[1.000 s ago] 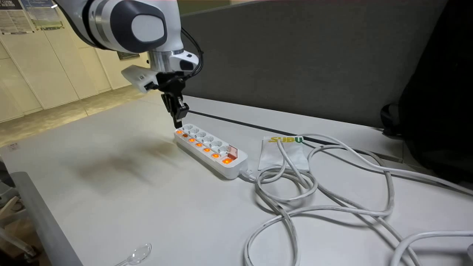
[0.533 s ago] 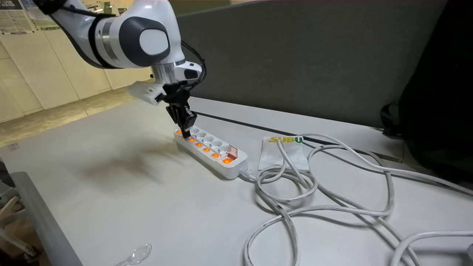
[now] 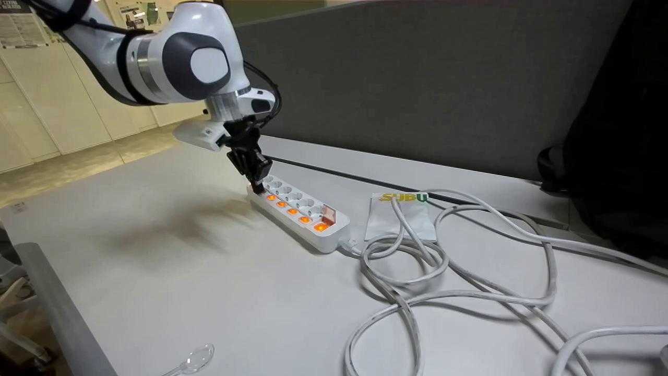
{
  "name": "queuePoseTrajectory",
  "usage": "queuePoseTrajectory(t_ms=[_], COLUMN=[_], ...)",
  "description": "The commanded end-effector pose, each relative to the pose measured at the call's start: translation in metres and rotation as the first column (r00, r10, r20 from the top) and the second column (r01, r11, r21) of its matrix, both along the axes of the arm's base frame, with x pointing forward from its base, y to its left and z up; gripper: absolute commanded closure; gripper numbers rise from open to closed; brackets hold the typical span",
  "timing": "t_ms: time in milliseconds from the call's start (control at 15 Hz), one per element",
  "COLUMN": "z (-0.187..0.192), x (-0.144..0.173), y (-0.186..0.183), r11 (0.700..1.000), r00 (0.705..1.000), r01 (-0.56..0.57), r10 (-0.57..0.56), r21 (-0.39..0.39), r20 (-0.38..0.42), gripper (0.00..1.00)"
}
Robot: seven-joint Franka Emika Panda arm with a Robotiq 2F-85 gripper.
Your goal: Turn on the second switch from the left
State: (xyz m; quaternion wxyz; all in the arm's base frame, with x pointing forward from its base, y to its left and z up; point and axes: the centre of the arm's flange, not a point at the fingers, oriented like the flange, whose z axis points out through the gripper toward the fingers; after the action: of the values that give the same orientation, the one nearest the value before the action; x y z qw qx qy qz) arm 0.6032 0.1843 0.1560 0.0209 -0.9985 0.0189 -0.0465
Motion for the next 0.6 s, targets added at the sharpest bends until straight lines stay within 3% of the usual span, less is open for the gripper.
queuePoseTrajectory(t_ms=[0, 533], z=[0.01, 0.008], x=[0.002, 0.01], y=[0.01, -0.004], r11=[1.0, 0.997], r00=[1.0, 0.998], r01=[0.012, 0.057], r10=[-0.013, -0.058], r21=[0.022, 0.052], r20=[0.014, 0.019], gripper=[1.0, 1.0])
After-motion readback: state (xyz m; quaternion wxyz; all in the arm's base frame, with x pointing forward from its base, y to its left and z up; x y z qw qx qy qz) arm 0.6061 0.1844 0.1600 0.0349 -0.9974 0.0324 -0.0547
